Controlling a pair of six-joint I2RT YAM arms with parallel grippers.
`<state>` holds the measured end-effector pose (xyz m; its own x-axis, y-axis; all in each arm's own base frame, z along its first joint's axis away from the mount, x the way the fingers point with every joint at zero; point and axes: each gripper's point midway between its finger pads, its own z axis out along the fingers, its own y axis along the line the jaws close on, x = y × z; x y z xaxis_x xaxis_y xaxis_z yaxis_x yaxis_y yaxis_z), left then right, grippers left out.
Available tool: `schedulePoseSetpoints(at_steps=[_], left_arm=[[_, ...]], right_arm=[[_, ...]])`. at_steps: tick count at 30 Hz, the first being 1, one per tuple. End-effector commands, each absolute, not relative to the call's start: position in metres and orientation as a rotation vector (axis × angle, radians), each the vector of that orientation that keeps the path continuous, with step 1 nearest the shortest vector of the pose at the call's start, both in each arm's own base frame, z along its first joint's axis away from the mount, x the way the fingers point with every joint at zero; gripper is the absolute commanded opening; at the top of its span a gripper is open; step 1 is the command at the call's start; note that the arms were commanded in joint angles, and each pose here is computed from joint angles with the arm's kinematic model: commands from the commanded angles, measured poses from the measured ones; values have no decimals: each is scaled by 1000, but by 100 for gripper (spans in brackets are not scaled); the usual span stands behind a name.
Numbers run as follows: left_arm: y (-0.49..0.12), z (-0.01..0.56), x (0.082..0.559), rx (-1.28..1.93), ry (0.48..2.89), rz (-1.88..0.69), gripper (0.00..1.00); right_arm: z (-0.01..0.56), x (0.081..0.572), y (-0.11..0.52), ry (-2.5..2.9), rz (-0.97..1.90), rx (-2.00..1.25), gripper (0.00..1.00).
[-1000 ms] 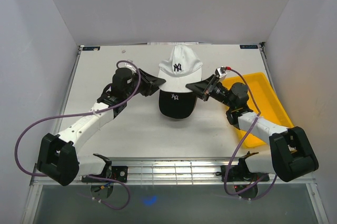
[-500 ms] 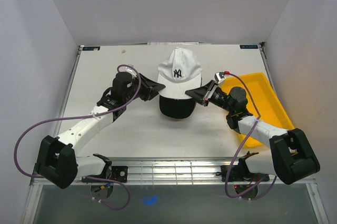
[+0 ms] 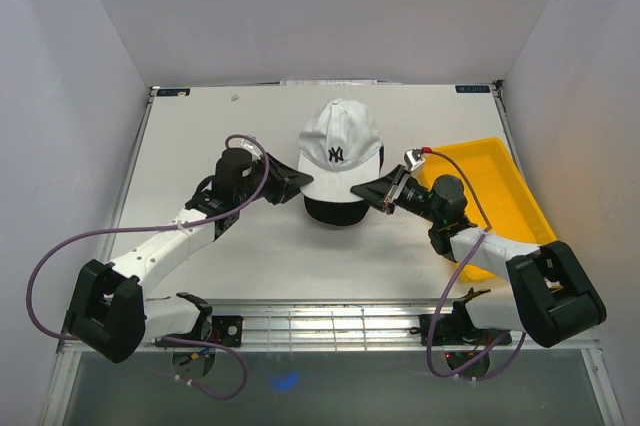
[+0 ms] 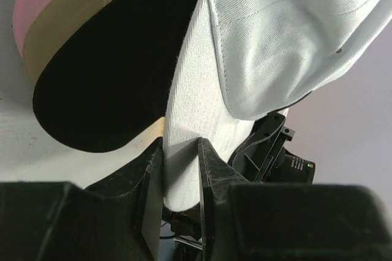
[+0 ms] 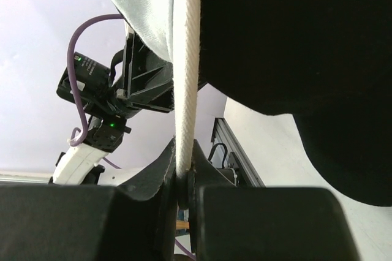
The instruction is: Stack the hats
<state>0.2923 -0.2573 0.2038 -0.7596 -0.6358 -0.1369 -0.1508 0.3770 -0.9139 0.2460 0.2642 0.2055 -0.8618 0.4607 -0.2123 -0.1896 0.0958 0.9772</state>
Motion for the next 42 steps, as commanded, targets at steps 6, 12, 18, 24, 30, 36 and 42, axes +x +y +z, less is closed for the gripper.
schedulePoseSetpoints(at_steps=[6,12,18,24,30,36,42], left_arm=[[-252,179,285,-655,2212,-1308,0],[-251,162,282,-670,2250,-1285,0],[-250,151,278,-682,2276,-1270,0],[-249,138,276,-697,2301,-1244,0],[-249,121,274,-725,2335,-1205,0],[-246,109,272,-751,2354,-1176,0],[-241,98,267,-784,2369,-1148,0]], right_arm=[[138,211,263,2165,1767,254,8],[115,202,255,2209,1748,313,8],[103,198,251,2231,1738,357,8],[90,194,246,2259,1716,397,8],[79,187,242,2280,1721,436,8],[75,186,241,2284,1726,443,8],[67,185,241,2317,1712,441,8]])
